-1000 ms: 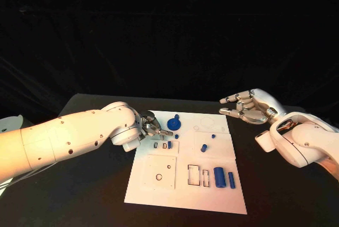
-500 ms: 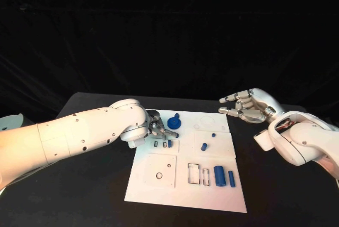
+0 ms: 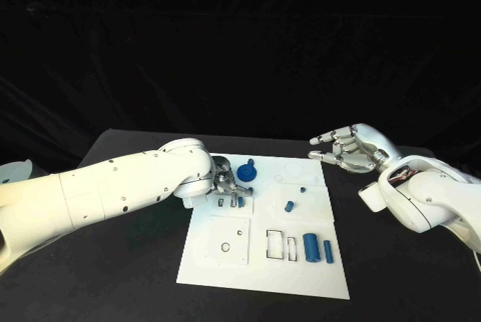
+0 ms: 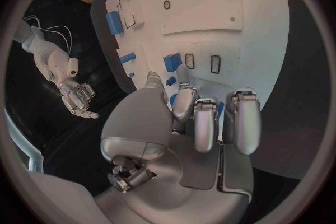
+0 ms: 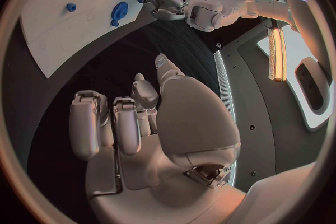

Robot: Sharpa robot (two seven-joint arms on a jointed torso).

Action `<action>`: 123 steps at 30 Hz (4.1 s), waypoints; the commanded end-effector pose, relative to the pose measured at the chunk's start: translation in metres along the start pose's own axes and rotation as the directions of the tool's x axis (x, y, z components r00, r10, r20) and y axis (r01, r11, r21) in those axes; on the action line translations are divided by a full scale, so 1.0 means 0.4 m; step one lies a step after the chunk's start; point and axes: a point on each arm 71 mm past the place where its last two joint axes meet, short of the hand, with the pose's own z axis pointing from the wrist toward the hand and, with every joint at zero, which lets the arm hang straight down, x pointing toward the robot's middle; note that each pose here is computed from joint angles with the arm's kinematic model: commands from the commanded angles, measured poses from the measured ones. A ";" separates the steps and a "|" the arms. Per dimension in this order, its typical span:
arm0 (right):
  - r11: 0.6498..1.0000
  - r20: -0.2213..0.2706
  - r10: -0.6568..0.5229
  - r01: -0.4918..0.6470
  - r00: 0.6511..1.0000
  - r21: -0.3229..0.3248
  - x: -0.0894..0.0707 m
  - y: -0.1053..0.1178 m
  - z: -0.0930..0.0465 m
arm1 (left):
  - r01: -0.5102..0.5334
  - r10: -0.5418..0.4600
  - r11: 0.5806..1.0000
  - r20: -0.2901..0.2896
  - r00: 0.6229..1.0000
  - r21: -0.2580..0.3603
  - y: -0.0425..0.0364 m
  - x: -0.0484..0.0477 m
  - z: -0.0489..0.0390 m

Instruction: Assemble the parts on the task board

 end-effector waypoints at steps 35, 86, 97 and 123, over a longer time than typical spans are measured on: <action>1.000 -0.018 -0.007 0.007 1.000 -0.019 0.020 0.003 0.003 | -0.072 0.070 0.997 -0.059 0.996 -0.037 -0.016 0.012 0.013; 1.000 -0.061 0.008 -0.009 0.998 -0.005 0.046 -0.007 0.001 | -0.108 0.109 0.994 0.127 0.986 -0.017 0.014 0.020 -0.013; 1.000 -0.062 0.013 -0.013 0.998 -0.002 0.046 -0.010 0.001 | -0.143 0.144 0.989 0.059 0.988 -0.030 0.021 0.049 -0.004; 0.999 -0.063 0.041 -0.040 0.997 0.016 0.043 -0.016 0.001 | -0.162 0.163 0.986 0.023 0.986 -0.041 0.024 0.060 -0.007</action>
